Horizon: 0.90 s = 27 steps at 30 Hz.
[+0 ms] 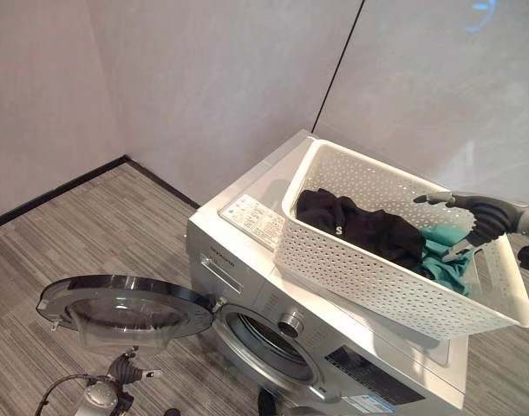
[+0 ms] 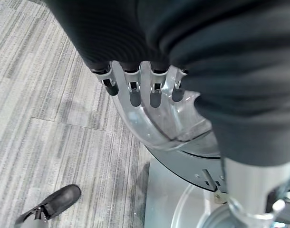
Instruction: Grab the laundry basket,head to the washer,open it,put in the laundry and shut it.
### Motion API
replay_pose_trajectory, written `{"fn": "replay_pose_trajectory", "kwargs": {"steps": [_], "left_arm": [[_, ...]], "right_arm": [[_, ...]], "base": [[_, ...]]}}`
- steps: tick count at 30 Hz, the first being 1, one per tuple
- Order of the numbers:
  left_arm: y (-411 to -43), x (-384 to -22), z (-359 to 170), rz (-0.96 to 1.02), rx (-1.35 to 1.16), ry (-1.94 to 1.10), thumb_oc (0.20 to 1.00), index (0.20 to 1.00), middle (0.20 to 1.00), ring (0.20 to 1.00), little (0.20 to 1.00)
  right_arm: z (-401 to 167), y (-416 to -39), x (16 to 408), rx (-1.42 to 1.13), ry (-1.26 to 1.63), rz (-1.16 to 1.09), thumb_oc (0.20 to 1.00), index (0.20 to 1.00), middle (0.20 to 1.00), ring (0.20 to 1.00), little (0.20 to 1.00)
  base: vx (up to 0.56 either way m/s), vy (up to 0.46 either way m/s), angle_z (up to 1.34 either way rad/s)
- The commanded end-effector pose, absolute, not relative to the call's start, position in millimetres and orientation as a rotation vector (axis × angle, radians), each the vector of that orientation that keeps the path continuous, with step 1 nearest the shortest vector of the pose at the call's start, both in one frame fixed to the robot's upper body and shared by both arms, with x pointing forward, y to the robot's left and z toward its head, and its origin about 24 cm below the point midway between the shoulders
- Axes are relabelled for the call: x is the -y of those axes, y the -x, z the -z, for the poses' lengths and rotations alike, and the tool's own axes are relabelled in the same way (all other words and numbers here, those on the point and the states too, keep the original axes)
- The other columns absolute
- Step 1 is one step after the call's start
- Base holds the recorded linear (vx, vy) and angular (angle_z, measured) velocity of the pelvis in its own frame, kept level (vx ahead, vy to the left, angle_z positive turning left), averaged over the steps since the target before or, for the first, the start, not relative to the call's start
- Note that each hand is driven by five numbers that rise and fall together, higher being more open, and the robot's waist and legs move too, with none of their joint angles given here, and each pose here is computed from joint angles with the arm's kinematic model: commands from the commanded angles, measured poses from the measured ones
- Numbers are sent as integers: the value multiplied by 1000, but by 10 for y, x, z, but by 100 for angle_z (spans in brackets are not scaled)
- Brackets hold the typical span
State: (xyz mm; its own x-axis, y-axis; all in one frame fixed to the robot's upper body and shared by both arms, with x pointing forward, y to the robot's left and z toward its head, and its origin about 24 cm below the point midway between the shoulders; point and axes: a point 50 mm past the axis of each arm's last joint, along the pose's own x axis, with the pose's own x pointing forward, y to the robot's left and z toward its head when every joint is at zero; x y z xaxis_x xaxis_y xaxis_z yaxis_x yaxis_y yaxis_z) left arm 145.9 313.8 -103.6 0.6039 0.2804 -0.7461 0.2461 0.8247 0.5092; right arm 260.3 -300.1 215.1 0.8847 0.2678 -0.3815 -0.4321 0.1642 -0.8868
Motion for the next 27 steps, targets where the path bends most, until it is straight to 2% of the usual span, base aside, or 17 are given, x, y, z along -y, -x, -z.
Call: {"fn": "replay_pose_trajectory", "kwargs": {"steps": [1,18,27], "left_arm": [[-1664,-3048,987,23,-874,-619,1000,1000,1000,1000,1000],[-1637,-2959,1024,66,-868,-597,1000,1000,1000,1000,1000],[-1750,-2947,942,85,-815,-598,1000,1000,1000,1000,1000]], "right_arm": [[-2447,-2675,3055,-68,1330,-394,1000,1000,1000,1000,1000],[-2235,-2677,2962,-101,1310,-483,1000,1000,1000,1000,1000],[-1894,-2655,2965,-294,1474,-631,1000,1000,1000,1000,1000]], "base": [[0,0,0],[4,-1,4],[-19,-14,8]]}}
